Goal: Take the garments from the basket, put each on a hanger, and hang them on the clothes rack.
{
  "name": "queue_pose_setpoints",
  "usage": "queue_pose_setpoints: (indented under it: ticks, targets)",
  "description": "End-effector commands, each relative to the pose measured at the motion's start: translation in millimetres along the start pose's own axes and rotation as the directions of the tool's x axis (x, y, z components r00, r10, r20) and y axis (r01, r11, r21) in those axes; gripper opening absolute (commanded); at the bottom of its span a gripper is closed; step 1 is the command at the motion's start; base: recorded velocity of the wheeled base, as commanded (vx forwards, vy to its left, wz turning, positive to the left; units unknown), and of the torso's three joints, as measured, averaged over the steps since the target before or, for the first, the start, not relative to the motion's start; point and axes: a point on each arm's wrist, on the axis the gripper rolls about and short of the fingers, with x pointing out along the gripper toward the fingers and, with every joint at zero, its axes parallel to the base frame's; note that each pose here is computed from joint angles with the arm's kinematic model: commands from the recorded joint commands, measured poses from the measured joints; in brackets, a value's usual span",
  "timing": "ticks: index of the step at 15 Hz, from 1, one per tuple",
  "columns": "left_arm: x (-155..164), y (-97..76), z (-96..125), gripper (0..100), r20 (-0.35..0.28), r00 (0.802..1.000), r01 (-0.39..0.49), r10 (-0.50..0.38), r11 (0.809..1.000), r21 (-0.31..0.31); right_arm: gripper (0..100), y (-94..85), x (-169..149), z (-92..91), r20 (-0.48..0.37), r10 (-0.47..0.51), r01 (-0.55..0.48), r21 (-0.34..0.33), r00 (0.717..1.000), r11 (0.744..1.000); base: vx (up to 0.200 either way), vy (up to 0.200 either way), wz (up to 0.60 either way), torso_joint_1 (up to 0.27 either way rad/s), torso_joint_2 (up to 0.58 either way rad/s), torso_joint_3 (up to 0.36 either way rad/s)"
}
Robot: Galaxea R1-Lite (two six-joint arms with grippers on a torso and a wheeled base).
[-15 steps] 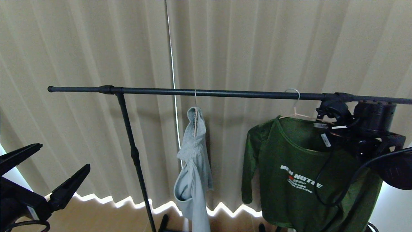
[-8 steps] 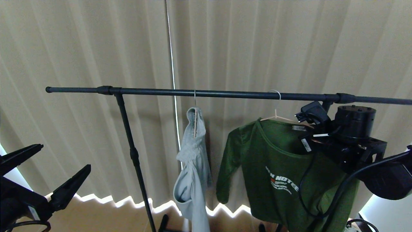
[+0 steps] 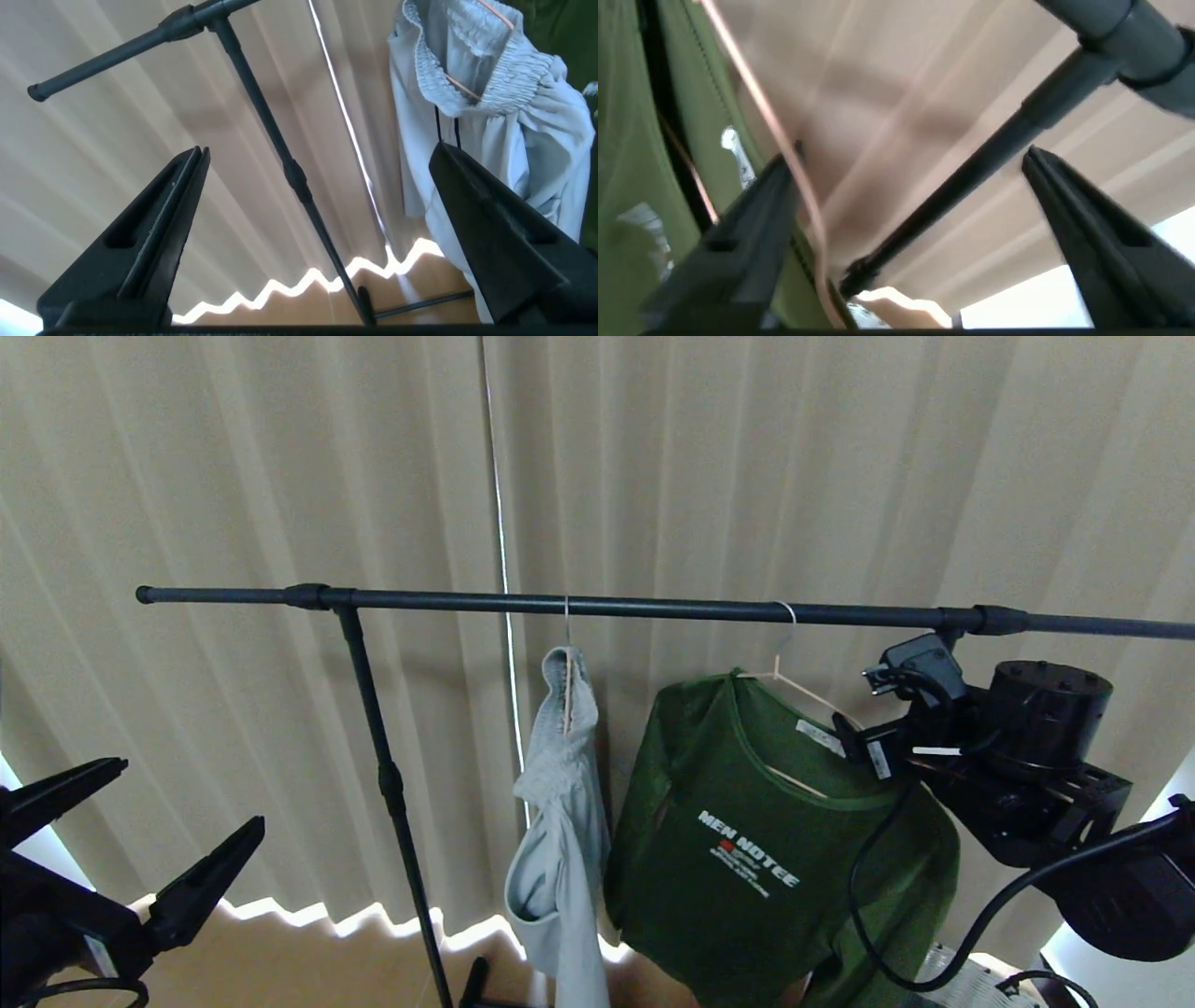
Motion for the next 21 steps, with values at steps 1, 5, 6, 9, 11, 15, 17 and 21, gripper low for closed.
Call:
queue_pose_setpoints:
  ticks: [1,5,6,9,11,15,17,21]
  targets:
    - [0.1,-1.2,-3.2,100,-0.014,1.000,0.005,-0.005,1.000,0.001,100,0.0,-5.6,-5.3,-0.001,0.031,-0.031,0.026,1.000,0.999,0.000,0.000,0.00,0.000,0.00,0.000]
    - [-7.1,-0.1,-7.3,100,-0.014,1.000,-0.024,0.024,1.000,-0.004,100,-12.4,-40.5,-2.0,0.139,0.133,-0.148,0.104,0.981,0.983,0.000,0.000,0.00,0.000,0.00,0.000]
    - [-9.0,-0.3,-10.7,100,-0.024,0.999,-0.032,0.032,0.999,-0.006,100,-13.6,-45.4,-3.1,0.151,0.162,-0.179,0.102,0.975,0.979,0.000,0.000,0.00,0.000,0.00,0.000]
    - [-24.0,2.5,-19.4,100,-0.027,0.994,-0.107,0.106,0.994,-0.008,100,-12.6,-50.5,-7.9,0.165,0.231,-0.258,0.172,0.959,0.951,0.000,0.000,0.00,0.000,0.00,0.000]
    - [-29.3,5.2,-17.5,100,-0.006,0.990,-0.144,0.144,0.989,-0.011,100,-11.1,-48.6,-7.9,0.177,0.265,-0.300,0.216,0.948,0.929,0.000,0.000,0.00,0.000,0.00,0.000]
    - [-60.6,0.2,-37.9,100,0.008,0.958,-0.286,0.287,0.958,-0.027,100,-47.2,-94.2,-3.0,0.289,0.177,-0.275,0.346,0.941,0.897,0.000,0.000,0.00,0.000,0.00,0.000]
    - [-75.0,-4.1,-41.0,100,0.031,0.949,-0.312,0.313,0.949,-0.039,100,-58.0,-130.6,-17.2,0.296,0.170,-0.270,0.338,0.940,0.902,0.000,0.000,0.00,0.000,0.00,0.000]
    - [-111.2,-30.0,-80.2,100,-0.082,0.952,-0.302,0.296,0.951,-0.074,100,-66.1,-174.5,-53.9,0.148,0.206,-0.242,0.299,0.967,0.923,0.000,0.000,0.00,0.000,0.00,0.000]
